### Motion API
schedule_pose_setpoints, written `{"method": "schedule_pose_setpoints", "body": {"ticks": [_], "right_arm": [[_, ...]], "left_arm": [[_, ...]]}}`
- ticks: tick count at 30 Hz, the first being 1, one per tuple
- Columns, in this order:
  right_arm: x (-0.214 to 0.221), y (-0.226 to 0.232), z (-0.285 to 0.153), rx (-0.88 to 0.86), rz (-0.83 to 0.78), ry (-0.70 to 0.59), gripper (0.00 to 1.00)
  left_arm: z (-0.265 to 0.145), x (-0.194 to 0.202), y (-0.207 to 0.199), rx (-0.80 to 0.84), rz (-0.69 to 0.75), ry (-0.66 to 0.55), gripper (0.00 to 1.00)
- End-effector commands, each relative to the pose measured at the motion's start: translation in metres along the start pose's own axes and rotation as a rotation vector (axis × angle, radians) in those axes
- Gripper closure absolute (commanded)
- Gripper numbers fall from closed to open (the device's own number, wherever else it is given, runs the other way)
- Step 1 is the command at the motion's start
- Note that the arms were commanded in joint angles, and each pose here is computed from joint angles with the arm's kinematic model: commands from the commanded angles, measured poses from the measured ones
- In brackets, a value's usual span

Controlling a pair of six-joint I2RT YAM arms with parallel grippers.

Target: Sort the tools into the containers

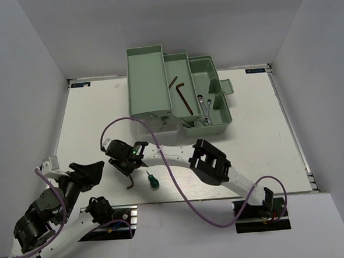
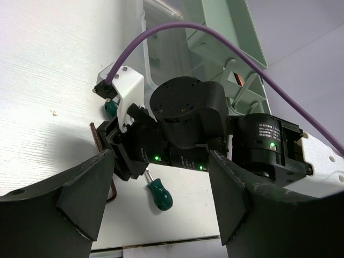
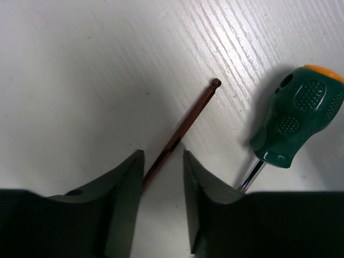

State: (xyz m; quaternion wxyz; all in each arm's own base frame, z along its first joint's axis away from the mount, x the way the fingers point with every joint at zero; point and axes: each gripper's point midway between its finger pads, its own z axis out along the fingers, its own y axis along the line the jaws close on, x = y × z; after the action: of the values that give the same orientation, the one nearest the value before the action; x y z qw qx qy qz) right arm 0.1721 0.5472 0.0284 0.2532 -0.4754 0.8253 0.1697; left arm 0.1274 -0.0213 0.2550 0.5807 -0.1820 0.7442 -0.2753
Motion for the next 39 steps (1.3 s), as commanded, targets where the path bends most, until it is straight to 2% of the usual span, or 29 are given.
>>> {"method": "schedule_pose_setpoints", "body": {"ticks": [1, 10, 14, 17, 20, 24, 27, 31, 34, 39], "right_arm": [[-0.009, -0.004, 0.004, 0.028, 0.02, -0.029, 0.62], [0.041, -0.012, 0.015, 0.085, -0.008, 0.11, 0.83], [0.067, -0.018, 0.015, 0.106, -0.017, 0.191, 1.0], [0.076, -0.019, 0.008, 0.071, -0.001, 0.23, 1.0], [0.067, -0.012, -0.008, -0.013, 0.014, 0.224, 1.0], [0.016, 0.011, -0.053, -0.187, 0.019, 0.109, 1.0], [-0.026, 0.022, -0.084, -0.272, 0.015, 0.0, 1.0], [-0.061, 0.027, -0.127, -0.355, 0.06, -0.082, 1.0], [-0.066, 0.03, -0.142, -0.425, 0.105, -0.082, 1.0], [-0.062, 0.002, -0.158, -0.364, 0.102, -0.095, 1.0]], "left_arm": [[-0.002, -0.001, 0.002, 0.006, 0.005, -0.008, 0.19], [-0.002, -0.004, -0.001, 0.014, 0.003, -0.018, 0.19], [-0.003, -0.005, -0.001, 0.02, -0.003, -0.023, 0.19], [-0.003, -0.005, -0.001, 0.02, -0.003, -0.023, 0.19], [-0.003, -0.005, -0.001, 0.02, -0.003, -0.023, 0.19], [-0.003, -0.005, -0.001, 0.02, -0.003, -0.023, 0.19], [-0.003, -0.005, -0.001, 0.02, -0.003, -0.023, 0.19], [-0.003, -0.006, -0.002, 0.025, 0.001, -0.028, 0.19], [0.001, -0.001, -0.001, 0.009, 0.017, -0.013, 0.19], [0.003, 0.0, -0.004, 0.01, 0.034, -0.001, 0.19]]}}
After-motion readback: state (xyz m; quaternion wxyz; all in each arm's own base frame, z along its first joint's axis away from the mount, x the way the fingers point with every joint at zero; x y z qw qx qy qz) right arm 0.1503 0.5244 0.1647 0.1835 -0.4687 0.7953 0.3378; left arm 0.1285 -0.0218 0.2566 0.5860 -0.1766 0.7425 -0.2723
